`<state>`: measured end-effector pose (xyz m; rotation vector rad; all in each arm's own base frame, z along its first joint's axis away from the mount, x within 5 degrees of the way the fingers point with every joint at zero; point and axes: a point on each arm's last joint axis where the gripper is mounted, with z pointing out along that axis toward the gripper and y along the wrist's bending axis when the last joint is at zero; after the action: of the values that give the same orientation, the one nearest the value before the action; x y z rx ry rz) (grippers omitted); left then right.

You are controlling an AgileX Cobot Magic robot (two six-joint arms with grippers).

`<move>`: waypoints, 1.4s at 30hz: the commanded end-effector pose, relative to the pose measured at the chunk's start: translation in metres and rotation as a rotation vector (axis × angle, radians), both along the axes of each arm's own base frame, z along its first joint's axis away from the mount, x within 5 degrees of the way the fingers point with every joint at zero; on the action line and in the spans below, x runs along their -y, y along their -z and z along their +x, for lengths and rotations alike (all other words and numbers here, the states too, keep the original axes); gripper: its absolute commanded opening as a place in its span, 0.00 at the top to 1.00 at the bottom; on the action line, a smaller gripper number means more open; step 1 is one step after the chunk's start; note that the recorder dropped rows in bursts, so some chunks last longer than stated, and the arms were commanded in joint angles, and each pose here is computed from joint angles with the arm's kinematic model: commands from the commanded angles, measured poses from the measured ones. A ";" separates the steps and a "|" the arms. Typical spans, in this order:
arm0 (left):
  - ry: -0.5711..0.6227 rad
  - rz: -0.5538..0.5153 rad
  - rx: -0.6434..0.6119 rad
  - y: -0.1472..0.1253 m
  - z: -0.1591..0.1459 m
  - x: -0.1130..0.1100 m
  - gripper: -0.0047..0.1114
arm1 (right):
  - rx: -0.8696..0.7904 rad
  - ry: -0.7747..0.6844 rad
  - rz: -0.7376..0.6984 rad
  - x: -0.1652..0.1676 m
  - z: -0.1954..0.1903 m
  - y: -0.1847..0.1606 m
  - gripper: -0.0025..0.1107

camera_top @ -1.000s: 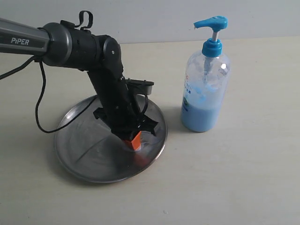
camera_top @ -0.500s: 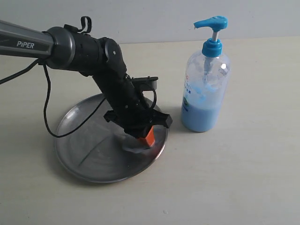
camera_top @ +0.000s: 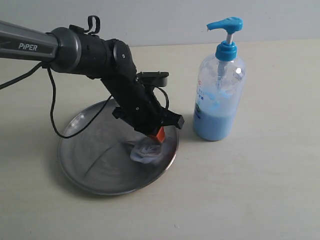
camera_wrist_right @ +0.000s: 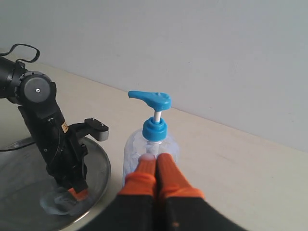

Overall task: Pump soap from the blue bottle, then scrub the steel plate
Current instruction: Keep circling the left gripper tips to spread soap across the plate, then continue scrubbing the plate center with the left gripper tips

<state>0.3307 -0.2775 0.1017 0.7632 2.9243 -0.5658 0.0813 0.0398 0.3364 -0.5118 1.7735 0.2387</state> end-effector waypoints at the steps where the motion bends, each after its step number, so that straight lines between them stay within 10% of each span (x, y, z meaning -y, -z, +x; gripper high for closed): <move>1: 0.082 0.198 0.023 0.017 0.000 -0.019 0.96 | 0.007 0.001 0.008 0.000 0.000 0.000 0.98; 14: 0.165 0.282 -0.051 -0.003 -0.010 -0.029 0.96 | 0.009 0.000 0.009 0.000 0.000 0.000 0.98; 28: 0.083 0.008 -0.087 -0.010 -0.013 -0.005 0.96 | 0.009 0.000 0.009 0.000 0.000 0.000 0.98; 42: 0.022 0.016 -0.023 0.007 -0.003 -0.003 0.96 | 0.009 0.000 0.009 0.000 0.000 0.000 0.98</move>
<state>0.3253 -0.2777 0.1045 0.8013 2.9427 -0.6242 0.0813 0.0398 0.3364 -0.5118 1.7735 0.2387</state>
